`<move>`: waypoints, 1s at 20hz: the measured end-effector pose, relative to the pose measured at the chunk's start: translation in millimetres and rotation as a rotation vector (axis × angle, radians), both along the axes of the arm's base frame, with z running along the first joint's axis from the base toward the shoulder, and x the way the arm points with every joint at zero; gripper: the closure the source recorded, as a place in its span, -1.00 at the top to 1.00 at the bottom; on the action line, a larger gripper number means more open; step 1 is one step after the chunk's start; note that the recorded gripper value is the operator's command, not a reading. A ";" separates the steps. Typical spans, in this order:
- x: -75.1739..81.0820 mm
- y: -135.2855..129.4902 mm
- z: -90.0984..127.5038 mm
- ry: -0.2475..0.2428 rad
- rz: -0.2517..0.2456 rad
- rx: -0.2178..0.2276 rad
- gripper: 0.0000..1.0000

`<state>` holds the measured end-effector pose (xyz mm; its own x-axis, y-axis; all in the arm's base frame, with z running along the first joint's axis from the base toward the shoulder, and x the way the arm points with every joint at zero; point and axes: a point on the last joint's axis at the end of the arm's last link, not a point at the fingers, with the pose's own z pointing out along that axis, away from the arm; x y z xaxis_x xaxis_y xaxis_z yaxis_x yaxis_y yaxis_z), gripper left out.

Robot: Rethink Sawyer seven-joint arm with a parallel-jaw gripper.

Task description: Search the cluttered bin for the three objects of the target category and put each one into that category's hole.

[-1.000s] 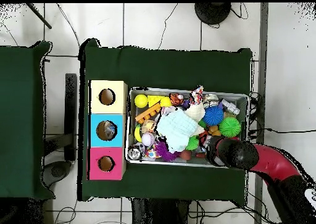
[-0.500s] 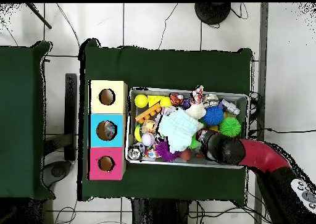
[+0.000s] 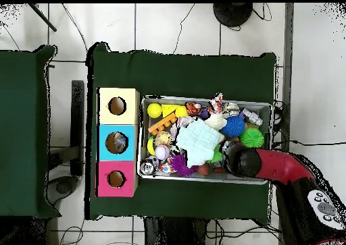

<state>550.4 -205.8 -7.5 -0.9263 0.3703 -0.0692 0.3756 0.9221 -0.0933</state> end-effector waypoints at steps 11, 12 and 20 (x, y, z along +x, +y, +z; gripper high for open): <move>-4.3 -25.4 13.4 0.032 -0.142 -0.039 1.00; -6.8 -29.4 15.4 0.044 -0.173 -0.037 1.00; -19.5 -42.3 23.8 0.073 -0.316 -0.024 1.00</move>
<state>530.9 -248.1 16.4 -0.7684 0.6397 -0.0189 0.6347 0.7579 -0.1510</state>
